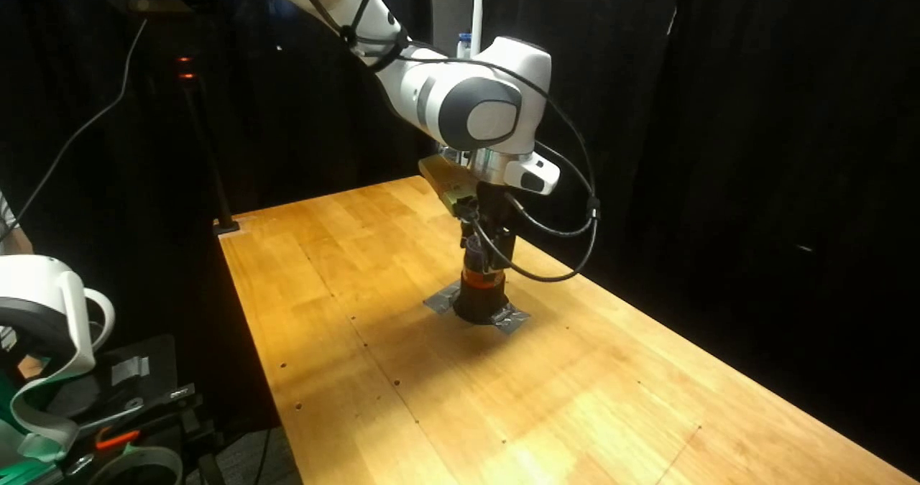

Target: Put the rubber band on the jar.

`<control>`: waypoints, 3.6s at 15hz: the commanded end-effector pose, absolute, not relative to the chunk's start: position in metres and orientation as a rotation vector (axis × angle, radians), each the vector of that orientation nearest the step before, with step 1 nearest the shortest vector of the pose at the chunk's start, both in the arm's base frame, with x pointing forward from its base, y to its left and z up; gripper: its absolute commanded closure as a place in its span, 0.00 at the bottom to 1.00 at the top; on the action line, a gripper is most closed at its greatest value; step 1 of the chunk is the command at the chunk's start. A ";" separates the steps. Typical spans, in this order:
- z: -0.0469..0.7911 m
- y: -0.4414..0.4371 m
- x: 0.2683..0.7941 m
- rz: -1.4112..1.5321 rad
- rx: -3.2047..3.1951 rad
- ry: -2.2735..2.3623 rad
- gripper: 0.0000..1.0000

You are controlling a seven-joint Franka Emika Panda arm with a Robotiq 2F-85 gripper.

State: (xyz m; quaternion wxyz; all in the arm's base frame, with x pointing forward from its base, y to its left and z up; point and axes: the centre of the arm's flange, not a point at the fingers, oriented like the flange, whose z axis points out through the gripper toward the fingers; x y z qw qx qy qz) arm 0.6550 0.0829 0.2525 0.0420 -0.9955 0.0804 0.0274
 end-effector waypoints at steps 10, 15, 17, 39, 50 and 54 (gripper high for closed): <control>0.240 0.042 0.575 -0.057 -3.026 0.265 0.41; 0.235 0.036 0.540 -0.304 -3.004 0.215 0.80; 0.231 0.038 0.519 -0.431 -2.987 0.135 0.93; 0.163 0.050 0.458 -1.504 -2.362 -0.277 0.91; 0.170 0.051 0.484 -1.586 -2.279 -0.195 0.65; 0.168 0.044 0.476 -1.414 -2.431 -0.220 0.36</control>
